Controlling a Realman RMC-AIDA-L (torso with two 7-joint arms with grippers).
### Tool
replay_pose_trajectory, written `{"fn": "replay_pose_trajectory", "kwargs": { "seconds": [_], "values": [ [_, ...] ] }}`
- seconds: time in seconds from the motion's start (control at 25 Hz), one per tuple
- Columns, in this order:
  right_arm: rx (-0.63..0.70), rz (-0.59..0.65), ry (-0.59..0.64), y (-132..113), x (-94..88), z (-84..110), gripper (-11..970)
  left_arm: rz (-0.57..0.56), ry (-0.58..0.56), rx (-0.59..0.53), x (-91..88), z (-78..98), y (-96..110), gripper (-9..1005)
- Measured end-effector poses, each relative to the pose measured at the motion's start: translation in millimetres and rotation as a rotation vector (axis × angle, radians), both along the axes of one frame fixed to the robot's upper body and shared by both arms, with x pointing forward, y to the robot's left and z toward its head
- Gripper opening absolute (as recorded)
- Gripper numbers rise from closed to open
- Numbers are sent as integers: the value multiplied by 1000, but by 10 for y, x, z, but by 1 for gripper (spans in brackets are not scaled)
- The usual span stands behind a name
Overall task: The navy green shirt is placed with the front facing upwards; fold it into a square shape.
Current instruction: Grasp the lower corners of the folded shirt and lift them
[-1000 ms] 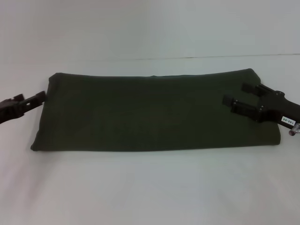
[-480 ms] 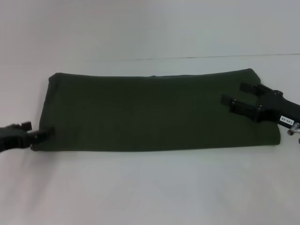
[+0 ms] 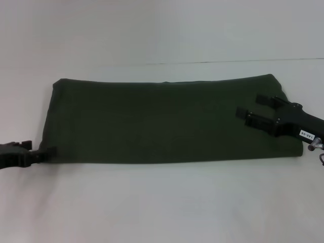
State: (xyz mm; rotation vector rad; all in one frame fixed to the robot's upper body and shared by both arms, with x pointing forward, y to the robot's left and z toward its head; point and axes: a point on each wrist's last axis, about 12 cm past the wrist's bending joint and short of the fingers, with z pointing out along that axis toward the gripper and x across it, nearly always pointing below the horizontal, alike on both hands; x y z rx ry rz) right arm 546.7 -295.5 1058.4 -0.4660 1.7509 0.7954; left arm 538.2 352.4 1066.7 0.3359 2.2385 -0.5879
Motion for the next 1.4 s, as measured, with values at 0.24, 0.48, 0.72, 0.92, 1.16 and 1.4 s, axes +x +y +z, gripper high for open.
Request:
{"fn": "replay_pose_trajectory", "kwargs": {
  "seconds": [0.24,0.48,0.72,0.92,1.16,1.4],
  "values": [
    [2,0,3,1,-10,-9,928,12,11,10,-5,-14,18,888],
    [9,2,8,13,-18,-20,928,-2,29,8,-3,-24,-10,888],
    [11,1,7,13,-16,-18,927,-16,38,9,22,-28,-53,795],
    [11,0,7,12,-16,-17,927,-28,54,18,35,-35,-81,771],
    [16,-16,14,-23,-46,-37,927,-13,42,27,43,-30,-71,716],
    [17,-71,62,-188,-136,-95,928,-19,31,29,86,-3,-95,586]
  ]
}}
